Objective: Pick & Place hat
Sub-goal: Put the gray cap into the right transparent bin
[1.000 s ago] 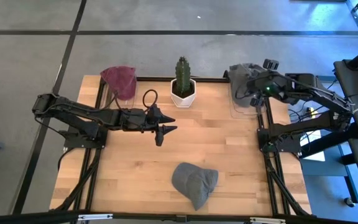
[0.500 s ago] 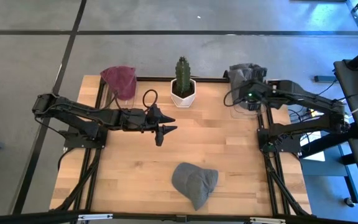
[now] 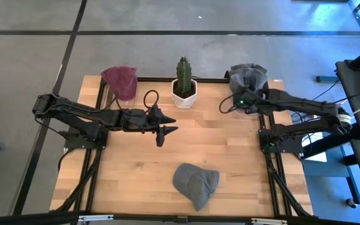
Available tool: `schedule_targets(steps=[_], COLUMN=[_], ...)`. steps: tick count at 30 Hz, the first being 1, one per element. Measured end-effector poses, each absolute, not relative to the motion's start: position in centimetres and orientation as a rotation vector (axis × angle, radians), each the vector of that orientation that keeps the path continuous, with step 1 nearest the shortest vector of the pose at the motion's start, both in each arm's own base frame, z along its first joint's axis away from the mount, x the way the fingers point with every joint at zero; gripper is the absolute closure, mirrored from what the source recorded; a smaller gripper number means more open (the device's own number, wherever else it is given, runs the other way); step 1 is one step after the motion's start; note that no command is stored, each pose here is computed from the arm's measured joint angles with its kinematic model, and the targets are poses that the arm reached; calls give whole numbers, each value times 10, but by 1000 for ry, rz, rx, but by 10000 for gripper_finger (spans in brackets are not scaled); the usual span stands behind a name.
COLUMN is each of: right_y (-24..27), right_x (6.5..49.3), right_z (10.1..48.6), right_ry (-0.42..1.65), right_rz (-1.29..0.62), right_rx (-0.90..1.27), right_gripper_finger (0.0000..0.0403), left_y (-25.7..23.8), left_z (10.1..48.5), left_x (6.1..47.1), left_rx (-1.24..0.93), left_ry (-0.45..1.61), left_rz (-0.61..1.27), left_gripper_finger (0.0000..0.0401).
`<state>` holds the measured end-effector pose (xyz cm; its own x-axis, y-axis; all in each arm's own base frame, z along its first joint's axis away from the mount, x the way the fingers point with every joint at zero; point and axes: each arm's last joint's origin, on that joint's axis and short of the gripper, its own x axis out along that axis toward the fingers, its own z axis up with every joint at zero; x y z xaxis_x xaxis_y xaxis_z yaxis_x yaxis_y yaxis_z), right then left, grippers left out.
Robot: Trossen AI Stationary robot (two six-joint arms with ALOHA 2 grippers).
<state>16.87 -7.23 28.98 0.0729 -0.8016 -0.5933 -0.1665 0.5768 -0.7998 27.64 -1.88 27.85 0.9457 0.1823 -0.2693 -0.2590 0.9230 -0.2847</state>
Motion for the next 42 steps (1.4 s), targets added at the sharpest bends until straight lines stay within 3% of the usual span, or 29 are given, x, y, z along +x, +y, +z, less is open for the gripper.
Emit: schedule_targets(steps=[12,30,34,42], right_y=[-88,-109,-111,-115], right_x=[157,155,157,162], right_z=[265,264,266,272], right_ry=[1596,1542,1509,1436], right_rz=[-645,-811,-832,-951], right_rx=[-881,-786,-782,-790], right_gripper_finger=[390,331,292,175], left_y=[-19,-19,-19,-19], left_z=[279,279,279,279], left_x=[276,276,276,276], left_rx=[-323,-323,-323,-323], left_ry=[241,240,240,240], left_rz=[230,233,233,233], left_gripper_finger=[232,232,232,232])
